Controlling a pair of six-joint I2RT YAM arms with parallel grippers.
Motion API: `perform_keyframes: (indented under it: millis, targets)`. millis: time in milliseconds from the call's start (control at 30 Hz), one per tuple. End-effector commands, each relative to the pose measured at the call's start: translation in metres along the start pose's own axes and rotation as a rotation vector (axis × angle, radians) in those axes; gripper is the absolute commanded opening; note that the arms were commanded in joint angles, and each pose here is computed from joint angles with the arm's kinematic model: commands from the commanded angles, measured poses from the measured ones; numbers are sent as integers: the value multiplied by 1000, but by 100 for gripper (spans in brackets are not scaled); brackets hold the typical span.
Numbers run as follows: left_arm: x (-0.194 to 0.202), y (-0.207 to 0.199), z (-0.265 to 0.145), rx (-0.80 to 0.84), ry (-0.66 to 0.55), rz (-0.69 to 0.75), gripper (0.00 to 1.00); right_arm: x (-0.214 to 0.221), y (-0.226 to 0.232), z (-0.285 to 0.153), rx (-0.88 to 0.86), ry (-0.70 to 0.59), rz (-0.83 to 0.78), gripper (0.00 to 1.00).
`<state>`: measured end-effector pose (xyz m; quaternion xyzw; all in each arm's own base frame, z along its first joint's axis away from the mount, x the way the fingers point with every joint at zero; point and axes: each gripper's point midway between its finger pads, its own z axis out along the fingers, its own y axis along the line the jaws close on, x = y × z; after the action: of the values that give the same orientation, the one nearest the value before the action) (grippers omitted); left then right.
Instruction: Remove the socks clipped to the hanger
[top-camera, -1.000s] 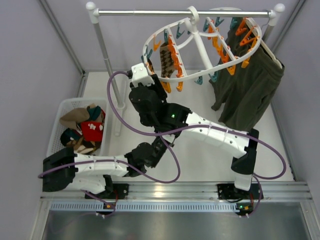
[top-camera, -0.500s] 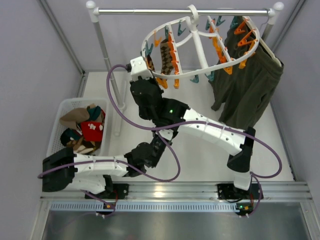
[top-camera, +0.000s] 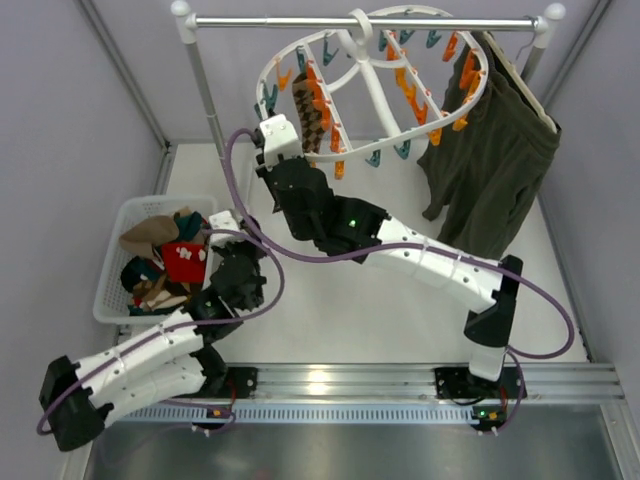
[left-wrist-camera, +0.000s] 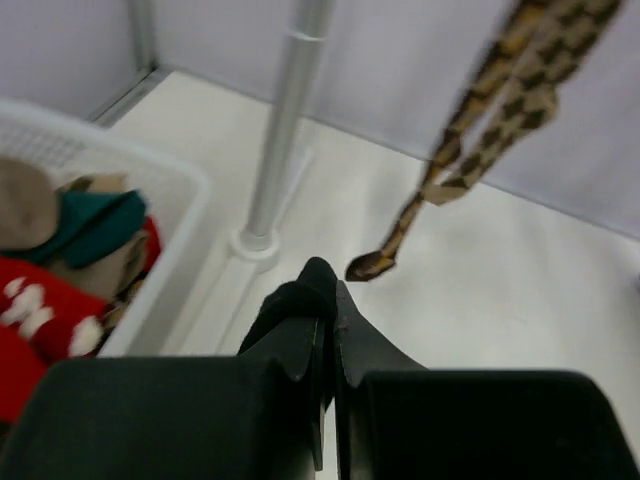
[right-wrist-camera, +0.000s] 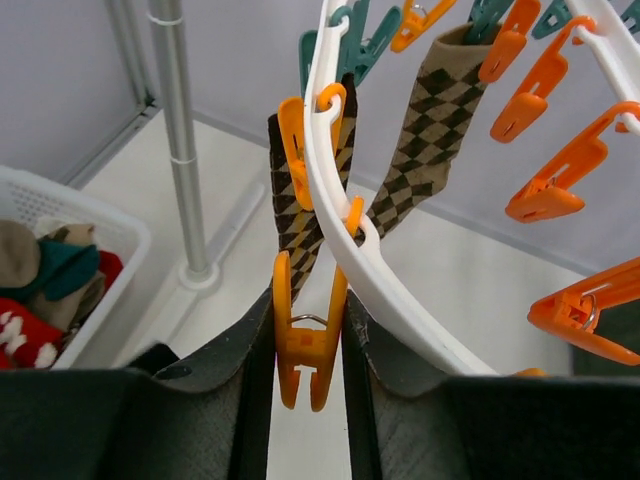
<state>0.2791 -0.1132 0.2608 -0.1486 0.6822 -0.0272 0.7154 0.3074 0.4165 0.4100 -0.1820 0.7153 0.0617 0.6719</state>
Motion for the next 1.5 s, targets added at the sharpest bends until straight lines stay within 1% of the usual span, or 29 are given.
perform_keyframes:
  millis: [0, 33, 100, 167, 200, 267, 300, 333, 367, 400, 433, 567, 600, 633, 667, 700, 733, 800, 867, 967, 1100, 1133, 1167, 1200, 1233, 1267, 1300, 1367, 1467]
  targets:
    - [-10, 65, 4, -238, 24, -162, 0, -36, 0, -21, -157, -77, 109, 27]
    - [-15, 93, 8, -333, 26, -135, 0, -37, 2, -23, -177, -77, 115, 29]
    - [-26, 124, 13, -427, 10, -160, 0, -39, 9, -28, -250, -79, 113, 32]
    - [-38, 141, 16, -486, 15, -162, 0, -39, 20, -35, -340, -70, 143, 36]
    - [-41, 161, 20, -558, 15, -158, 0, -38, 18, -34, -348, -62, 144, 36]
    - [-46, 170, 28, -573, 42, -181, 0, -39, 14, -37, -359, -60, 146, 38]
    - [-49, 189, 31, -631, 37, -202, 0, -36, 14, -38, -366, -56, 141, 38]
    - [-39, 189, 40, -612, 87, -217, 0, -41, 11, -44, -386, -66, 147, 38]
    - [-38, 196, 44, -628, 93, -232, 0, -41, 11, -47, -398, -68, 146, 38]
    - [-39, 213, 45, -685, 85, -255, 0, -36, 10, -48, -403, -59, 140, 38]
    - [-31, 217, 51, -693, 117, -256, 0, -42, 5, -55, -418, -72, 153, 38]
    - [-25, 235, 54, -771, 121, -254, 0, -45, -1, -76, -502, -92, 185, 38]
    - [-19, 239, 52, -789, 125, -260, 0, -37, -1, -76, -521, -86, 186, 38]
    - [-15, 241, 52, -801, 127, -263, 2, -44, -3, -89, -579, -103, 206, 38]
    - [-11, 245, 50, -827, 125, -259, 12, -36, -2, -91, -601, -92, 204, 37]
    - [-7, 247, 49, -838, 125, -269, 56, -37, -5, -93, -617, -101, 211, 37]
    - [-2, 249, 47, -845, 133, -269, 76, -42, -7, -103, -659, -115, 219, 37]
    - [0, 247, 46, -834, 131, -289, 98, -38, -10, -106, -676, -111, 217, 37]
    - [-3, 243, 46, -808, 134, -301, 98, -36, -13, -110, -691, -108, 211, 37]
    - [-21, 222, 51, -679, 145, -297, 98, -31, -21, -111, -688, -100, 210, 36]
    - [-47, 167, 57, -355, 172, -297, 98, -24, -29, -114, -679, -89, 204, 39]
    - [-47, 130, 58, -148, 221, -308, 98, -26, -32, -118, -682, -96, 208, 40]
    - [-59, 111, 64, -26, 183, -301, 98, -22, -31, -118, -682, -89, 204, 40]
    - [-60, 89, 63, 103, 197, -300, 98, -21, -32, -119, -682, -87, 205, 40]
    - [-53, 62, 60, 260, 246, -309, 98, -23, -30, -125, -713, -91, 207, 42]
    - [-68, 44, 63, 372, 186, -305, 98, -21, -30, -127, -719, -85, 208, 43]
    - [-60, 37, 63, 416, 206, -313, 98, -20, -30, -129, -725, -82, 207, 43]
    - [-60, 25, 68, 488, 187, -309, 98, -18, -32, -134, -735, -78, 206, 45]
    - [-47, 11, 72, 516, 155, -240, 98, -12, -35, -139, -741, -72, 204, 47]
